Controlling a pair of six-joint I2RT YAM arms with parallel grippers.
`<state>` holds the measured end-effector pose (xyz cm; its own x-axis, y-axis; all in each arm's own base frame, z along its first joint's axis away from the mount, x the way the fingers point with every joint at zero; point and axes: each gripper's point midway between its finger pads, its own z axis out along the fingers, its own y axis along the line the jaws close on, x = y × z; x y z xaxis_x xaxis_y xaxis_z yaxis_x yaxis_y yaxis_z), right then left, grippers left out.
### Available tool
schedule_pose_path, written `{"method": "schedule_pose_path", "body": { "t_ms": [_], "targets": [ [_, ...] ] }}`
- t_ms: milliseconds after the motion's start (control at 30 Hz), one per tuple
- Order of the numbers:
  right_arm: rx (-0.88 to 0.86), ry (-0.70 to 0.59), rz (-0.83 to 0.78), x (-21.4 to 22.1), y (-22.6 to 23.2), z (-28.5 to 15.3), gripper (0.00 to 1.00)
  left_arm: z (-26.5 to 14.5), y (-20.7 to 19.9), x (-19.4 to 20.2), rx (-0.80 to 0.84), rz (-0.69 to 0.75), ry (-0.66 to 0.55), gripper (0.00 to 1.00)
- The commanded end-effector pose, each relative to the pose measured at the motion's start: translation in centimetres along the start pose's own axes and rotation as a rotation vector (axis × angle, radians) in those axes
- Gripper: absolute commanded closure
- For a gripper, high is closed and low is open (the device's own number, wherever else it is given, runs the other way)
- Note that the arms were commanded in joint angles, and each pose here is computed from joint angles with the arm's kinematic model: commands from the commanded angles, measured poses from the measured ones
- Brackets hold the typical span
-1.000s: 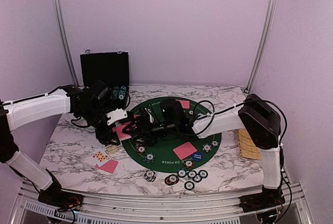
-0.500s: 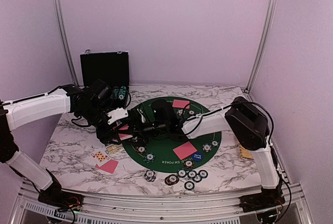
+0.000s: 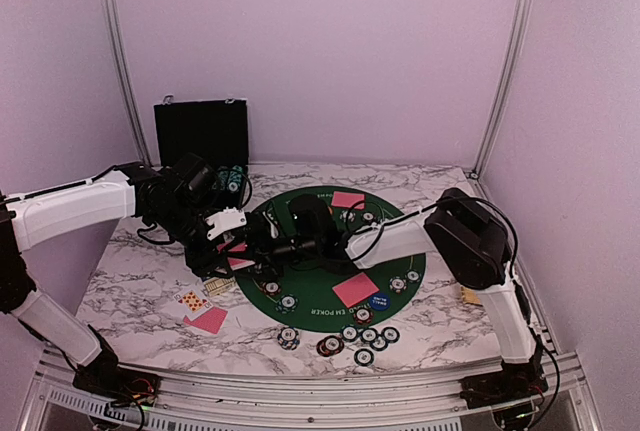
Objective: Distribute texas hold em gaming equipment
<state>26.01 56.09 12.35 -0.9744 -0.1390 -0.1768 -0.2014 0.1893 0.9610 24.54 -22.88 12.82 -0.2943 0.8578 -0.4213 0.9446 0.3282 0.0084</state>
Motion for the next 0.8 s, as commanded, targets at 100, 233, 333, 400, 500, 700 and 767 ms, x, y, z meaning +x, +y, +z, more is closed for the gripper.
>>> {"method": "schedule_pose_path", "body": {
  "t_ms": [100, 233, 333, 400, 500, 700, 767],
  "targets": [
    [0.013, -0.04, 0.014, -0.8, -0.8, -2.0, 0.24, -0.5, -0.5, -0.5, 0.015, 0.014, -0.024, 1.0],
    [0.019, -0.047, 0.01, -0.8, -0.9, -2.7, 0.26, -0.5, -0.5, -0.4, 0.016, 0.013, -0.021, 1.0],
    [0.019, -0.054, 0.009, -1.0, -0.7, -3.3, 0.29, -0.5, -0.5, -0.4, 0.015, 0.011, -0.021, 1.0],
    [0.01, -0.059, 0.002, -1.1, -0.3, -3.6, 0.31, -0.5, -0.5, -0.3, 0.016, 0.01, -0.021, 1.0],
    [-0.002, -0.061, -0.012, -1.2, 0.6, -3.9, 0.35, -0.4, -0.5, -0.3, 0.017, 0.009, -0.018, 1.0],
    [-0.03, -0.06, -0.043, -1.1, 2.5, -4.5, 0.39, -0.4, -0.5, -0.3, 0.016, 0.009, -0.02, 1.0],
    [-0.036, -0.058, -0.047, -1.0, 2.9, -4.6, 0.38, -0.5, -0.5, -0.3, 0.016, 0.009, -0.02, 1.0]
  ]
}}
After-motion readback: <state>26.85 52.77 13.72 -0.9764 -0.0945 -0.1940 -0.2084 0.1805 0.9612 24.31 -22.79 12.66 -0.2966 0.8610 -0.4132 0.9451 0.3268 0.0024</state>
